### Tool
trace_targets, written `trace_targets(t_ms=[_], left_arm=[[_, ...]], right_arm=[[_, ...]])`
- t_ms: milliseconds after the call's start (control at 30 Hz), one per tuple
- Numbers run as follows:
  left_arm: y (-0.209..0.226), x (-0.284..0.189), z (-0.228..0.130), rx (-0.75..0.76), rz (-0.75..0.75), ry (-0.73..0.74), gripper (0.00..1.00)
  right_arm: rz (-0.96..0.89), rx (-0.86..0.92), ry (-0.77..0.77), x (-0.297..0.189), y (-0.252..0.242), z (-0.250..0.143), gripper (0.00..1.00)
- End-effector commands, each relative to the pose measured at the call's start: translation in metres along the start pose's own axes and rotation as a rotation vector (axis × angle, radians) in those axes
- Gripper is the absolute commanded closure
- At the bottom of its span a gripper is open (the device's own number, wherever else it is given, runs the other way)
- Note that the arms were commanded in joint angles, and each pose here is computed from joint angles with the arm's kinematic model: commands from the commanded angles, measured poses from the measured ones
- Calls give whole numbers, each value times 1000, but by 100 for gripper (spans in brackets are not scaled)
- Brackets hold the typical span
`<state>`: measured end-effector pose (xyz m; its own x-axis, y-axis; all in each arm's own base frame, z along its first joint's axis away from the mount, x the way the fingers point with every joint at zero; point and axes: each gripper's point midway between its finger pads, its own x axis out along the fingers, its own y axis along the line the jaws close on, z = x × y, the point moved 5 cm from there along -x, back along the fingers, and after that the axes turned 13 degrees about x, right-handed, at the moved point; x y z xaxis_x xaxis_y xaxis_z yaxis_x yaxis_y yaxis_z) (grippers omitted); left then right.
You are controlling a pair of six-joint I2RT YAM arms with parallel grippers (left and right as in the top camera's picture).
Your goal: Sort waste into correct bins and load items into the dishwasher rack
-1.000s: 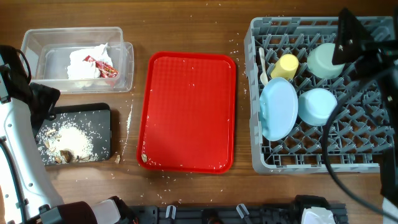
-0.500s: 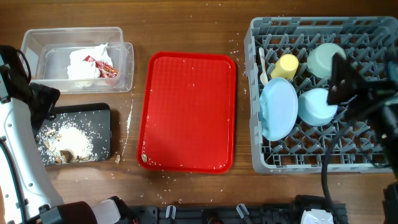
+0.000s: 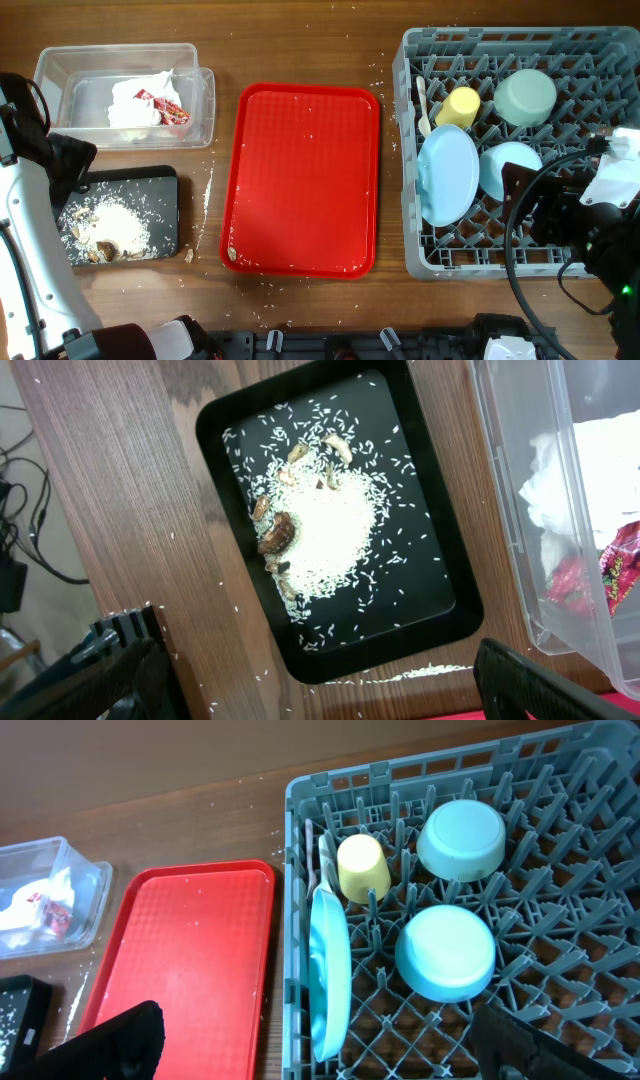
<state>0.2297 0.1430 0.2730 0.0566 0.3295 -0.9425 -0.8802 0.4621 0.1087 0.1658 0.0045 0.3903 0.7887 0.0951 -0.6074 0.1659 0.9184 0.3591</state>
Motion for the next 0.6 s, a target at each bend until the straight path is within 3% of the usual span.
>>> trace_targets(t_ms=[0, 267, 567], left_arm=[[1, 0, 1, -4, 1, -4, 0], [1, 0, 1, -4, 1, -4, 0], [1, 0, 1, -4, 1, -4, 0]], right_arm=[[-23, -5, 13, -2, -3, -4, 0], [-18, 5, -3, -9, -3, -7, 0], [5, -156, -121, -40, -1, -13, 0]])
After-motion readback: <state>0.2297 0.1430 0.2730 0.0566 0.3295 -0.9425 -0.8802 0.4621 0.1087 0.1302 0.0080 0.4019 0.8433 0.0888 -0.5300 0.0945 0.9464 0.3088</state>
